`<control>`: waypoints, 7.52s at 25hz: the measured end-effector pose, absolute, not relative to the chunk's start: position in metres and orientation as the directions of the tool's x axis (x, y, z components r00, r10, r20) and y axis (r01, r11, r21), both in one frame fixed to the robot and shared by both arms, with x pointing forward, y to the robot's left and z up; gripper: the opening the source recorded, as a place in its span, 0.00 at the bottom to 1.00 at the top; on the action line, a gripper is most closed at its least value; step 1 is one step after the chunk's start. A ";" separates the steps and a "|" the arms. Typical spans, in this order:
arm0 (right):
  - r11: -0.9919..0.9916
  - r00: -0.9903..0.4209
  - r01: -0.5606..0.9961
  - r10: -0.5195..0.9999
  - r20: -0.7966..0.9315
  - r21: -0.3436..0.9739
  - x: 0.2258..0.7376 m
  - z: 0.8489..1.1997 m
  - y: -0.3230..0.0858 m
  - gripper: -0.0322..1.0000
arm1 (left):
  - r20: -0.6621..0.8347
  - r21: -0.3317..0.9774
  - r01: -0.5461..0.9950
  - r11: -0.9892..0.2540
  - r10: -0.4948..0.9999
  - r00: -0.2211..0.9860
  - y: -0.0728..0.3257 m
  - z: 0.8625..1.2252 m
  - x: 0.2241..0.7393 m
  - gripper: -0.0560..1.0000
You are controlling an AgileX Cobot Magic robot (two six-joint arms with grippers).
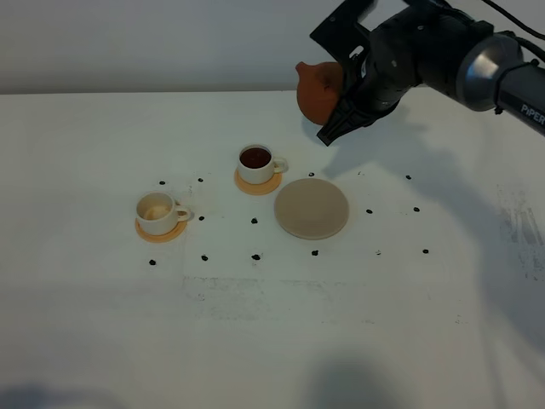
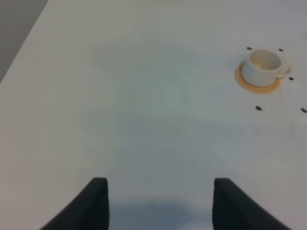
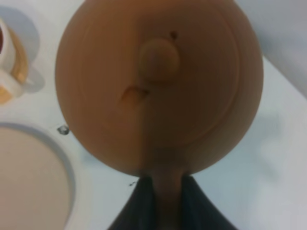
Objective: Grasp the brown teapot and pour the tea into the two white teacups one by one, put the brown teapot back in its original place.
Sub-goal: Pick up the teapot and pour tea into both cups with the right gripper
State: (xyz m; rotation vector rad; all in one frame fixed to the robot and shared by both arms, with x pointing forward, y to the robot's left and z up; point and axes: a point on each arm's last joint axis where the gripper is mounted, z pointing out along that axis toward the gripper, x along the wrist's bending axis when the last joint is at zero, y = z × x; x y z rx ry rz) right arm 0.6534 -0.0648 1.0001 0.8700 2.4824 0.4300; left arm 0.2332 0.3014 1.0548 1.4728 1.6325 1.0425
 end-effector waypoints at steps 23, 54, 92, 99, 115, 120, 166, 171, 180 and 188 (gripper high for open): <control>0.710 -0.690 0.598 0.692 -0.211 0.371 0.675 0.922 -0.066 0.12 | 0.020 0.899 0.436 0.032 0.993 -0.115 0.301 1.055 0.233 0.52; 0.874 -0.811 0.319 0.451 -0.372 0.366 0.584 1.024 0.013 0.12 | 0.020 0.900 0.435 0.032 0.993 -0.115 0.301 1.055 0.233 0.52; 0.975 -0.811 0.081 0.186 -0.555 0.208 0.528 0.979 0.084 0.12 | 0.020 0.900 0.435 0.032 0.993 -0.115 0.301 1.055 0.233 0.52; 0.988 -0.797 0.078 0.144 -0.587 0.136 0.537 0.959 0.082 0.12 | 0.020 0.900 0.435 0.032 0.993 -0.115 0.301 1.055 0.233 0.52; 0.997 -0.766 0.018 0.060 -0.640 0.071 0.529 0.951 0.091 0.12 | 0.020 0.900 0.435 0.032 0.993 -0.115 0.301 1.055 0.233 0.52; 0.998 -0.753 0.003 0.043 -0.657 0.062 0.526 0.950 0.094 0.12 | 0.020 0.900 0.435 0.032 0.993 -0.115 0.301 1.055 0.233 0.52; 0.982 -0.601 -0.116 -0.189 -0.776 -0.149 0.511 0.939 0.111 0.12 | 0.020 0.900 0.435 0.032 0.993 -0.115 0.301 1.055 0.233 0.52; 0.980 -0.589 -0.112 -0.200 -0.783 -0.166 0.511 0.940 0.110 0.12 | 0.020 0.900 0.435 0.032 0.993 -0.115 0.301 1.055 0.233 0.52; 0.972 -0.574 -0.133 -0.236 -0.784 -0.195 0.508 0.941 0.112 0.12 | 0.020 0.900 0.435 0.032 0.993 -0.115 0.301 1.055 0.233 0.52; 0.963 -0.544 -0.158 -0.268 -0.795 -0.216 0.504 0.943 0.116 0.12 | 0.020 0.900 0.435 0.032 0.993 -0.115 0.301 1.055 0.233 0.52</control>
